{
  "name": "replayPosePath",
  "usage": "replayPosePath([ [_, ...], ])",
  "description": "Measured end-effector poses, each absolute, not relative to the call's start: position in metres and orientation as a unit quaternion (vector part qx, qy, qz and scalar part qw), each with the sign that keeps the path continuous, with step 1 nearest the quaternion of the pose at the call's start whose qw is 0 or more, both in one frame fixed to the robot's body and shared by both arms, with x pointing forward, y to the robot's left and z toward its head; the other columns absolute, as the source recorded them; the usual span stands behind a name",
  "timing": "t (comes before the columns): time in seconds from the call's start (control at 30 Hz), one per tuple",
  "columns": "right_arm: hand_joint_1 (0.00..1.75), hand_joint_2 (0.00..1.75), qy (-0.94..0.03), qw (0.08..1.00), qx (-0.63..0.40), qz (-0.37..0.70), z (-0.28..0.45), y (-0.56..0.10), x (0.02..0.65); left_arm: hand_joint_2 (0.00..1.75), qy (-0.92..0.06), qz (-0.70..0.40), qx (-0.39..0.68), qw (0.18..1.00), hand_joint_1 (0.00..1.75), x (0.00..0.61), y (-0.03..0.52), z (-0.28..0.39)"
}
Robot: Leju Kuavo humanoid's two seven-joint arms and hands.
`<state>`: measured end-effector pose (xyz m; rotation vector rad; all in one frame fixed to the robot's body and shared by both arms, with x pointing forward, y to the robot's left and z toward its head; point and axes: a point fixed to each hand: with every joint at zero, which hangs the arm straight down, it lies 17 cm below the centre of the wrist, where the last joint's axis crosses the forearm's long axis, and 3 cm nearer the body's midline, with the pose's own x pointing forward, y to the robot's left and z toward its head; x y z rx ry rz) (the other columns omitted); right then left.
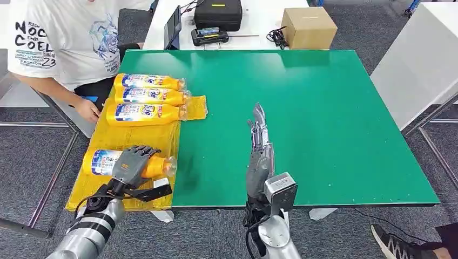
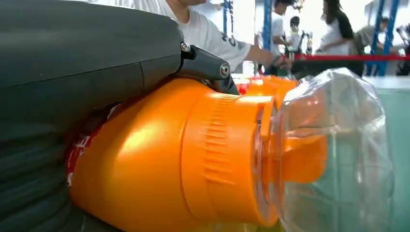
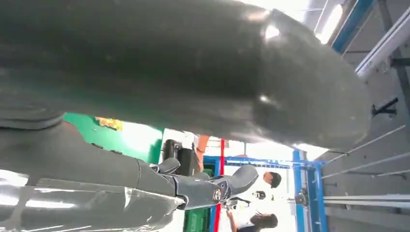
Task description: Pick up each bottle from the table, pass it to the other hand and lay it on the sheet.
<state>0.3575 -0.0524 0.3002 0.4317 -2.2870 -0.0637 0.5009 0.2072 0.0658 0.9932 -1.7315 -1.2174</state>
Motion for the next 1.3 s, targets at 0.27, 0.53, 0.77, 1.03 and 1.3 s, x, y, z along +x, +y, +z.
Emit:
replayPosePath([
  [0.27, 0.0, 0.0, -0.896, 0.407, 0.176, -0.018, 0.293, -0.047, 0.359, 1.75, -0.671, -0.502, 0.367, 0.405, 0.84, 0.504, 0.203, 0.055],
  [0.53, 0.0, 0.0, -0.889, 0.421, 0.182, -0.009, 0.286, -0.04, 0.361, 0.0, -0.652, -0.505, 0.285, 0.489, 0.0, 0.509, 0.201, 0.032],
  [0.77, 0.0, 0.0, -0.884, 0.429, 0.184, -0.005, 0.282, -0.039, 0.364, 0.0, -0.646, -0.485, 0.199, 0.555, 0.0, 0.505, 0.196, 0.017],
  [1.03, 0.0, 0.0, -0.879, 0.437, 0.19, -0.006, 0.278, -0.035, 0.366, 0.0, -0.647, -0.454, 0.121, 0.601, 0.0, 0.497, 0.192, 0.01],
  [1.3, 0.0, 0.0, -0.872, 0.448, 0.199, -0.003, 0.271, -0.03, 0.371, 0.0, -0.654, -0.416, 0.034, 0.631, 0.0, 0.487, 0.191, 0.01],
])
